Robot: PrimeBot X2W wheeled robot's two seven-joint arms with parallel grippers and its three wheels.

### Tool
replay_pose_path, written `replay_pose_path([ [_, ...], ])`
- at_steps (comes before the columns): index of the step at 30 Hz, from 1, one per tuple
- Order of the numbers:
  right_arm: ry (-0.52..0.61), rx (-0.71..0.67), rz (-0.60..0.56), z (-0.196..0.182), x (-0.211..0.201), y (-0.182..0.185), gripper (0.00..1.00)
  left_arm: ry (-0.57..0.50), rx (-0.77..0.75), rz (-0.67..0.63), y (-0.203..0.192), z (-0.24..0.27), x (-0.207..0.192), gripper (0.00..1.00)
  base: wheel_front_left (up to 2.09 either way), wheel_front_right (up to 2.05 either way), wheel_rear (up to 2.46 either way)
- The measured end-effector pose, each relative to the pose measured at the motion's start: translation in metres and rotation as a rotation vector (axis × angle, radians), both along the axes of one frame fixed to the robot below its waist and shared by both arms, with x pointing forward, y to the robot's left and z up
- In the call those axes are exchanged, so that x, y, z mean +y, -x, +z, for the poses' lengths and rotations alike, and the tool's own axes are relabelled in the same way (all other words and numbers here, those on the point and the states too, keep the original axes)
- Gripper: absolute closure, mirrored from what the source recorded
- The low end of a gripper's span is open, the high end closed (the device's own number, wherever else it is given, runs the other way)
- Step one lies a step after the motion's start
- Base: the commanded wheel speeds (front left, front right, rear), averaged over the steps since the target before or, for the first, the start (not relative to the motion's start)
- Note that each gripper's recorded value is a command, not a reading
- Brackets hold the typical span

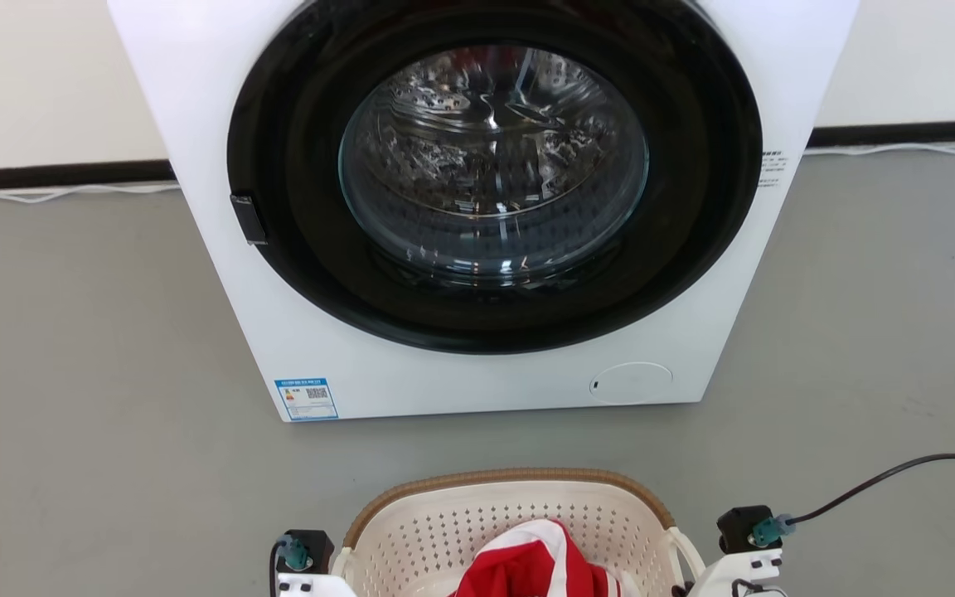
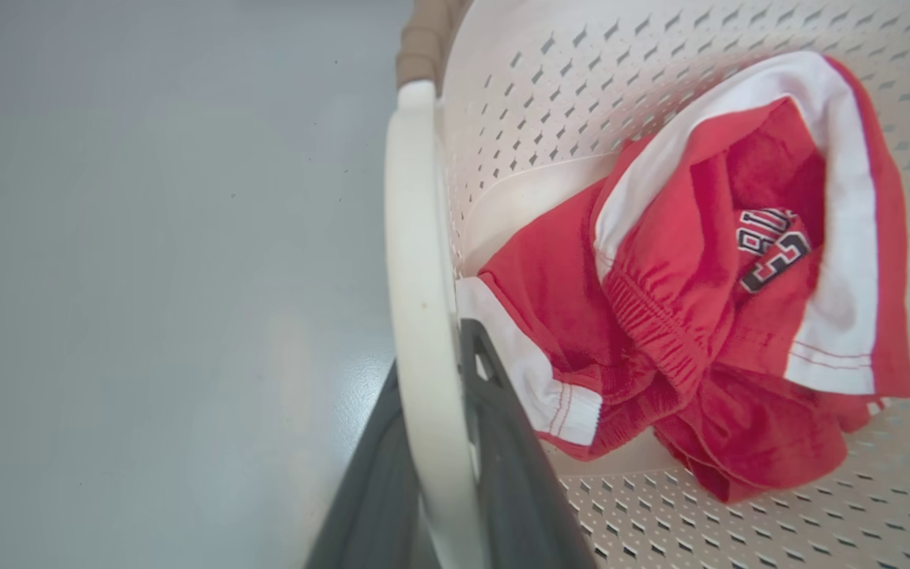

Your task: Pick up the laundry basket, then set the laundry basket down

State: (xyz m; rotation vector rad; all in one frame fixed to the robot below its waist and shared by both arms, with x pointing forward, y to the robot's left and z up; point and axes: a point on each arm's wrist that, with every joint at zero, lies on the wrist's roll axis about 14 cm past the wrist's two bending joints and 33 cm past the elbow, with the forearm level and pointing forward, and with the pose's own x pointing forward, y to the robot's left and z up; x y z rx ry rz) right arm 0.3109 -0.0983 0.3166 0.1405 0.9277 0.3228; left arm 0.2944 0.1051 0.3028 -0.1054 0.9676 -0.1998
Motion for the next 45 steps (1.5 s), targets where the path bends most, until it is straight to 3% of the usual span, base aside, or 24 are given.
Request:
replay_pose_path([
  [45, 0.007, 0.015, 0.025, 0.0064, -0.0035, 0.0017, 1.00, 0.005, 0.020, -0.046, 0.0008, 0.0021, -0.0076, 1.00, 0.00, 0.00, 0.00],
])
